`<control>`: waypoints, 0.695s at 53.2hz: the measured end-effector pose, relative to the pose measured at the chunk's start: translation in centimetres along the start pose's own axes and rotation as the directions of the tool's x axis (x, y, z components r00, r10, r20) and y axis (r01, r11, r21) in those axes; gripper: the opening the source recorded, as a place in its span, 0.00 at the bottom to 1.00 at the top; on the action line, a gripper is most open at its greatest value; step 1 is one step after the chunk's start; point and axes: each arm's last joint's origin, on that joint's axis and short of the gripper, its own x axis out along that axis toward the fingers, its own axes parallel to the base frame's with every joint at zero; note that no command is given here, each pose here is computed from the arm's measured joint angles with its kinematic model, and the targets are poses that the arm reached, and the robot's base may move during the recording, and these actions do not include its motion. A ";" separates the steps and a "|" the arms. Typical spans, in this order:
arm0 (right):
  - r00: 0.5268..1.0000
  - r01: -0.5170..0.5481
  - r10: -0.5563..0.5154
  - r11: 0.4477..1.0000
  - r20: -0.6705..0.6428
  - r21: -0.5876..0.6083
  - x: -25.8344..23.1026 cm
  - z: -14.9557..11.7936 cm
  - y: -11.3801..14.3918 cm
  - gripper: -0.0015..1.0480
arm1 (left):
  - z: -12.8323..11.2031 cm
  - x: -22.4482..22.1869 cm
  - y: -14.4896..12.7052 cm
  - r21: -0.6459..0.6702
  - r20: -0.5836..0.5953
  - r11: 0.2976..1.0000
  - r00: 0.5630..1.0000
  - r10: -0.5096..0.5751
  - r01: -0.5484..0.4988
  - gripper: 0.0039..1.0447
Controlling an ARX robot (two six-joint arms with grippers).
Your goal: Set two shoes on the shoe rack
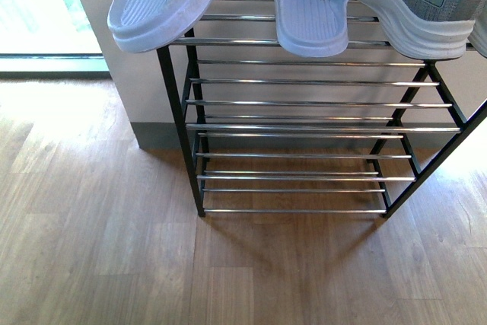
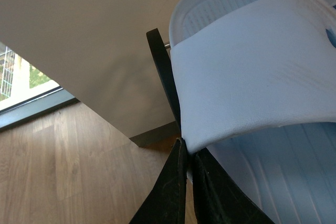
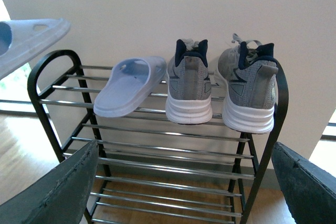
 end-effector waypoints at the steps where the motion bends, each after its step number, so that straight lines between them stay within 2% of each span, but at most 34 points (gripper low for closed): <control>1: 1.000 0.000 0.000 1.000 0.000 0.000 0.0 0.0 0.0 0.91 | 0.3 0.6 0.0 0.011 -0.007 1.000 1.000 0.003 -0.003 0.01; 17: 1.000 0.000 0.000 1.000 0.000 0.000 0.0 0.0 0.0 0.91 | 1.7 6.9 -0.3 0.110 -0.078 0.994 0.996 0.033 -0.024 0.01; 29: 1.000 0.000 0.000 1.000 0.000 0.000 0.0 0.0 0.0 0.91 | 1.9 9.7 -0.5 0.150 -0.093 0.988 0.995 0.047 -0.032 0.01; 37: 1.000 0.000 0.000 1.000 0.000 0.000 0.0 0.0 0.0 0.91 | 1.2 11.5 -0.6 0.186 -0.121 0.982 0.990 0.068 -0.045 0.01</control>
